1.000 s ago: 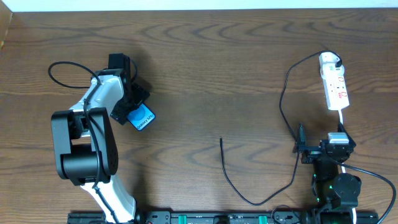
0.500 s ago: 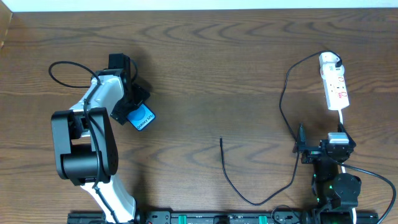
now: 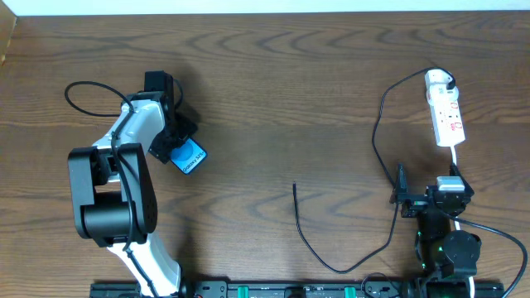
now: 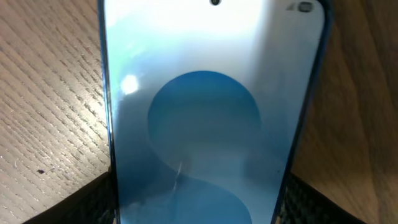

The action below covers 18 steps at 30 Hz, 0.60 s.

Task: Plug charger to phone and switch on socket

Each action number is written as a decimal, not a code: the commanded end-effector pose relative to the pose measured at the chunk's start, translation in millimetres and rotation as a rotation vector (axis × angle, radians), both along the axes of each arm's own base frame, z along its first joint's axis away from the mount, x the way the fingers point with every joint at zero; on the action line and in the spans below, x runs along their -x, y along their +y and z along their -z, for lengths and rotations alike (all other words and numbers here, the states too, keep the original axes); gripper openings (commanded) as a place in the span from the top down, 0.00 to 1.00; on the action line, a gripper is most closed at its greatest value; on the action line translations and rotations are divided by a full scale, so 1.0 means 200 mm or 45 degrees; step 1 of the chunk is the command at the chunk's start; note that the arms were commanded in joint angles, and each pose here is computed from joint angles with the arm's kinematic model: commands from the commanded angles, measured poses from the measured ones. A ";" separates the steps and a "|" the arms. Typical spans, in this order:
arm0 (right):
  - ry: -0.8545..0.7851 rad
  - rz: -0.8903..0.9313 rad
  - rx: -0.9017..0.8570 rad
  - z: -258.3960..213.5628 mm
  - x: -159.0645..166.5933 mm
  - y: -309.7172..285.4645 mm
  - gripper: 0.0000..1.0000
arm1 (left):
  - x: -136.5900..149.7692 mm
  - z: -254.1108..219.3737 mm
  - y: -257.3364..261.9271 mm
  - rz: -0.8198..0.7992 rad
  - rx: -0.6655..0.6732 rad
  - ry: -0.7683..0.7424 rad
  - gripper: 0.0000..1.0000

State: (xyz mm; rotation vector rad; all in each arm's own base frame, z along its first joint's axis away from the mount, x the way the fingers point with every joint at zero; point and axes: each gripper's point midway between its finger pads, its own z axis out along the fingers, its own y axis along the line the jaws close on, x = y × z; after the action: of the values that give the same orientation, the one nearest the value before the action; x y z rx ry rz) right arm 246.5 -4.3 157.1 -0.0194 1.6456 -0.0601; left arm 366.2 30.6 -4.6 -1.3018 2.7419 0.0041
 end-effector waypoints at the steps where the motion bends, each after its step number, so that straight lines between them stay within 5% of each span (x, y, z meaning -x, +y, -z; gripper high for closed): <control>1: -0.002 -0.003 0.016 0.00 0.00 0.00 0.01 | 0.11 0.19 -0.10 0.003 0.135 0.137 0.35; 12: -0.002 -0.003 0.016 0.00 0.00 0.00 0.01 | 0.12 0.19 -0.10 0.003 0.135 0.137 0.67; 15: -0.002 -0.003 0.015 0.00 0.00 0.00 0.01 | 0.12 0.19 -0.10 0.003 0.136 0.137 0.90; 18: -0.002 -0.003 0.015 0.00 0.00 0.00 0.01 | 0.11 0.19 -0.10 0.003 0.136 0.136 0.93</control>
State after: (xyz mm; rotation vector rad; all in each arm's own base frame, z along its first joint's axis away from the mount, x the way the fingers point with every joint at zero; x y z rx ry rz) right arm 246.5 -4.3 157.1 -0.0194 1.6456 -0.0601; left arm 366.5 30.7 -4.5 -1.2988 2.7422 0.0037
